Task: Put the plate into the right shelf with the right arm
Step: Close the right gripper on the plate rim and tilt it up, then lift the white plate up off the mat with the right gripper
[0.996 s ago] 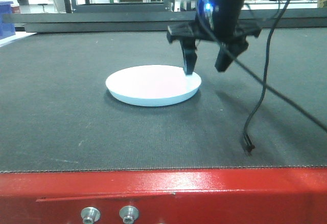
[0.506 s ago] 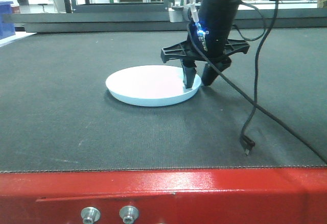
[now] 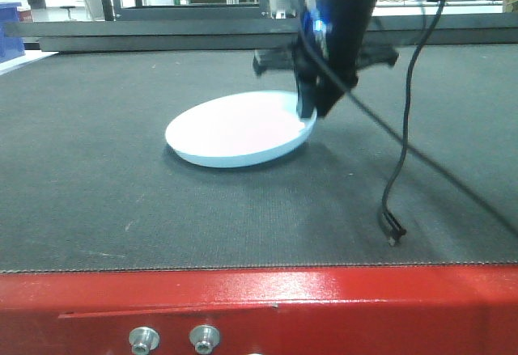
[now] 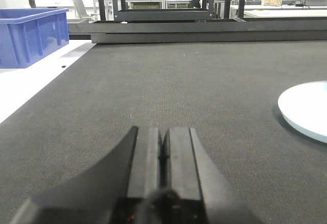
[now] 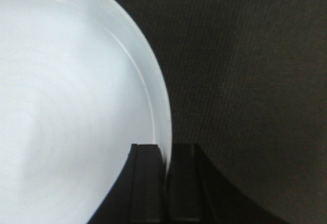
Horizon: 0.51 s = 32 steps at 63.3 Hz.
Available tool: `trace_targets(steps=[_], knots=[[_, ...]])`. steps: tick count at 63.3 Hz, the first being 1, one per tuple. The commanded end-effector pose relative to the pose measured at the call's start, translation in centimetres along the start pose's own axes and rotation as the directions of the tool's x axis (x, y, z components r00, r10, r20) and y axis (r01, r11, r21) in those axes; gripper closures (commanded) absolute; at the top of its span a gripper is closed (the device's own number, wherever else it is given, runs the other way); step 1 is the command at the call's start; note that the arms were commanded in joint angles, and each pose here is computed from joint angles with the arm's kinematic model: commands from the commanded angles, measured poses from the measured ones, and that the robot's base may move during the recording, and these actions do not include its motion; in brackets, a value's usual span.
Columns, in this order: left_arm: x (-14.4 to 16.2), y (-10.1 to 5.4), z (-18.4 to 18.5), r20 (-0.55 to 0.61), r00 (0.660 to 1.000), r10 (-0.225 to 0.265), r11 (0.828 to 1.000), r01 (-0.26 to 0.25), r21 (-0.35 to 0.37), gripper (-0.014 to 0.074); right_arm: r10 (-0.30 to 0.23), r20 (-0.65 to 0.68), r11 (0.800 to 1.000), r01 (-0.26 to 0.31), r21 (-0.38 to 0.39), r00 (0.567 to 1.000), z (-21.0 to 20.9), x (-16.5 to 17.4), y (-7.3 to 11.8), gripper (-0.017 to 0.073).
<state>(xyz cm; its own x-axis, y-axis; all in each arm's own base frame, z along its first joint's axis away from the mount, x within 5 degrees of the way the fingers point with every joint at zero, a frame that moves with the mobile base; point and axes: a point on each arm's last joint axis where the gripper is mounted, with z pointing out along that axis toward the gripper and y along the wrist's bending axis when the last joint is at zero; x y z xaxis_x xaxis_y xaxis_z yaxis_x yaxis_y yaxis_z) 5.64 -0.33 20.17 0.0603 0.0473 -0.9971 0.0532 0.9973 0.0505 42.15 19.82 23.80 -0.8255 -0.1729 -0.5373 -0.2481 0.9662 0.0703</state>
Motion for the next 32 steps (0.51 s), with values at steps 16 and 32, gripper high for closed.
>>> trace_targets(steps=[16, 32], knots=[[-0.6, 0.2, -0.1, 0.088, 0.996, -0.003, 1.000, 0.005, -0.024, 0.0640, -0.051, 0.317, 0.997, 0.066, -0.038, 0.947, -12.8, 1.0, -0.9, 0.0506], [-0.6, 0.2, -0.1, 0.088, 0.996, -0.003, 1.000, 0.005, -0.024, 0.0640, -0.049, 0.451, 0.994, 0.088, -0.067, 0.891, -17.6, 7.6, -2.4, 0.0506]])
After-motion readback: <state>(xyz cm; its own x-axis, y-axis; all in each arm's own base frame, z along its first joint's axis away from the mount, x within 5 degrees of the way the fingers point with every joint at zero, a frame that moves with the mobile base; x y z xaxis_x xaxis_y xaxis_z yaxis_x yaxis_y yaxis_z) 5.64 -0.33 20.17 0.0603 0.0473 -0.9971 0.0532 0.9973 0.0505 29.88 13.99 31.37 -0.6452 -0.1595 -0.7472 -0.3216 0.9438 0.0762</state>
